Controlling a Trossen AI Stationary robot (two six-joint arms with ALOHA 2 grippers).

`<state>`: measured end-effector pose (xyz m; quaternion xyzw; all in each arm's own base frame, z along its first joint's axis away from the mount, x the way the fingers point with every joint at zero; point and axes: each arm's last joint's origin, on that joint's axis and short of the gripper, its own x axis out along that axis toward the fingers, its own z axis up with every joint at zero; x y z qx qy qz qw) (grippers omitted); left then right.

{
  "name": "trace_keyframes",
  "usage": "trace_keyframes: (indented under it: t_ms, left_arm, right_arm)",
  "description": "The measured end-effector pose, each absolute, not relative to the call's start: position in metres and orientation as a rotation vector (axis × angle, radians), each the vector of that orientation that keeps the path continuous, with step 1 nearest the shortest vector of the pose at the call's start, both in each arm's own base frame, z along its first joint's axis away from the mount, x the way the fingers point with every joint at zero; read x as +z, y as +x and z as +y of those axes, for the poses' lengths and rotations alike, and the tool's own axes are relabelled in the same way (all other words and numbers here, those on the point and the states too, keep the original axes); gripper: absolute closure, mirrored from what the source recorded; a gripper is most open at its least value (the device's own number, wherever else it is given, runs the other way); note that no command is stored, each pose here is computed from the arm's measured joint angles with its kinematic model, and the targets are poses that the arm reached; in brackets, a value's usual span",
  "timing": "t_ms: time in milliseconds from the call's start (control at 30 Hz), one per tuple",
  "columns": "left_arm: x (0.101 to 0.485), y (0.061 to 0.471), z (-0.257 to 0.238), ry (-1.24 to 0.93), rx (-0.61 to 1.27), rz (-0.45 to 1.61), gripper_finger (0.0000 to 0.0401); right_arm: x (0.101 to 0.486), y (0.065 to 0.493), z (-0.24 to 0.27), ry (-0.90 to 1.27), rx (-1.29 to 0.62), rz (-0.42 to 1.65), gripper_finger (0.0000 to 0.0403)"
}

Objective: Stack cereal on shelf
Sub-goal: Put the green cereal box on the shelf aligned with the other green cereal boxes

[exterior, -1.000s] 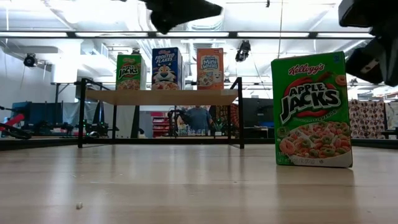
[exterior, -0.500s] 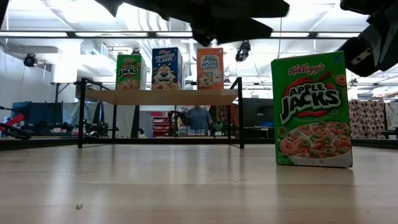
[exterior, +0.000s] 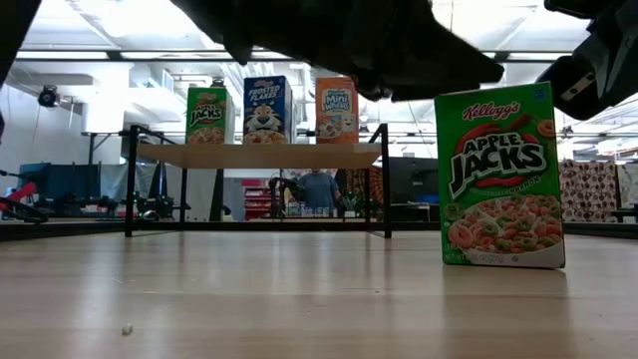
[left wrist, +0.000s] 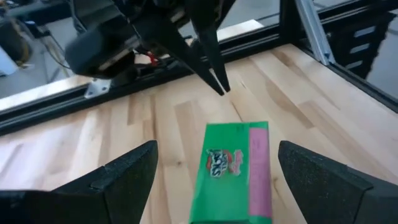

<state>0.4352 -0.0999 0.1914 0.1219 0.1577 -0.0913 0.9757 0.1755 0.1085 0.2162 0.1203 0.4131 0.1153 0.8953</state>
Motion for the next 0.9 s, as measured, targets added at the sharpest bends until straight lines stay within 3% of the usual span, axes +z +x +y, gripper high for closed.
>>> trace_keyframes:
  t_ms: [433, 900]
  left_arm:
    - [0.163, 0.439, -0.090, 0.173, -0.214, 0.388, 0.0096]
    - [0.165, 0.436, -0.097, 0.165, -0.227, 0.384, 0.0212]
  right_arm:
    - [0.216, 0.176, 0.109, 0.251, 0.238, 0.857, 0.0394]
    - [0.216, 0.176, 0.109, 0.248, 0.237, 0.856, 0.0394]
